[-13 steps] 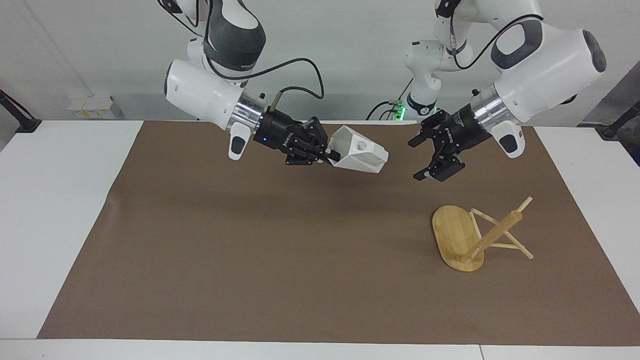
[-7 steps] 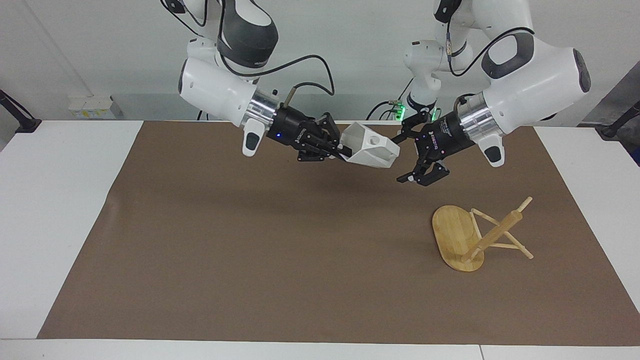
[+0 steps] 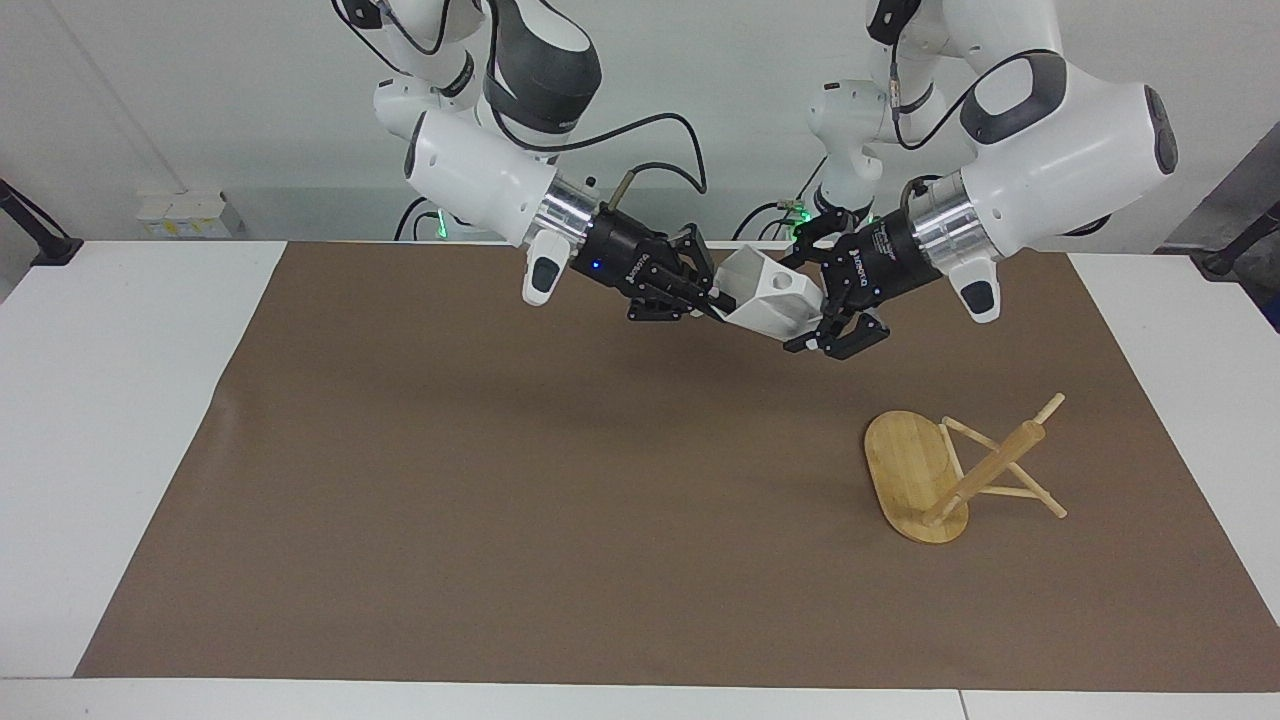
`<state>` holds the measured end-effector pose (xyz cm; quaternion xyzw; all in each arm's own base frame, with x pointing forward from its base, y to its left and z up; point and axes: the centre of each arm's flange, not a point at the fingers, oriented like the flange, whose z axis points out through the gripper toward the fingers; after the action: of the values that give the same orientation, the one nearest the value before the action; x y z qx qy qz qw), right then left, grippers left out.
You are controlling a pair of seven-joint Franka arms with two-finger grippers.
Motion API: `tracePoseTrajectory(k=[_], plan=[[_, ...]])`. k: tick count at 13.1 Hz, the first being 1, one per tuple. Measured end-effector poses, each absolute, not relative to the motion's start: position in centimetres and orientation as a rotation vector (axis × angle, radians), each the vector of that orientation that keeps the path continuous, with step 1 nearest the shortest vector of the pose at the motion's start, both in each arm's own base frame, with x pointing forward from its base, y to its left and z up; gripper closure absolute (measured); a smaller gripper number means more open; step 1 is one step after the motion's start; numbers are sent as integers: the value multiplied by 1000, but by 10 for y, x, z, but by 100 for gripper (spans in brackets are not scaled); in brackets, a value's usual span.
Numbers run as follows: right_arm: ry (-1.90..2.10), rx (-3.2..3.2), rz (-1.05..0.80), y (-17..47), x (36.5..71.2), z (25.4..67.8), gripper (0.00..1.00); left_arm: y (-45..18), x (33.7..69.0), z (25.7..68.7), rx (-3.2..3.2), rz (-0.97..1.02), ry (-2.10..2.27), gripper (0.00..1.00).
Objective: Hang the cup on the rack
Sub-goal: 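Grasp the cup with the left gripper from the right gripper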
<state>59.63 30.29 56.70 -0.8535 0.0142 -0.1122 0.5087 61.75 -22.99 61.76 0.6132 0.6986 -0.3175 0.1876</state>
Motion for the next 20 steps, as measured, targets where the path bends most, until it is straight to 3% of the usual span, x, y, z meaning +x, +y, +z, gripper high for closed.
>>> tracePoseTrajectory(k=[11,12,13,15,20], plan=[[60,-2051,-250,306,595,568,89,-219,619,608,1759,-850,2018,0],[61,-2051,-252,305,595,569,89,-219,618,608,1764,-854,2018,7],[60,-2050,-252,306,595,569,89,-219,618,608,1765,-854,2018,7],[64,-2049,-255,304,596,570,89,-220,616,608,1777,-858,2011,22],[63,-2048,-255,304,596,570,89,-219,616,609,1777,-856,2010,22]])
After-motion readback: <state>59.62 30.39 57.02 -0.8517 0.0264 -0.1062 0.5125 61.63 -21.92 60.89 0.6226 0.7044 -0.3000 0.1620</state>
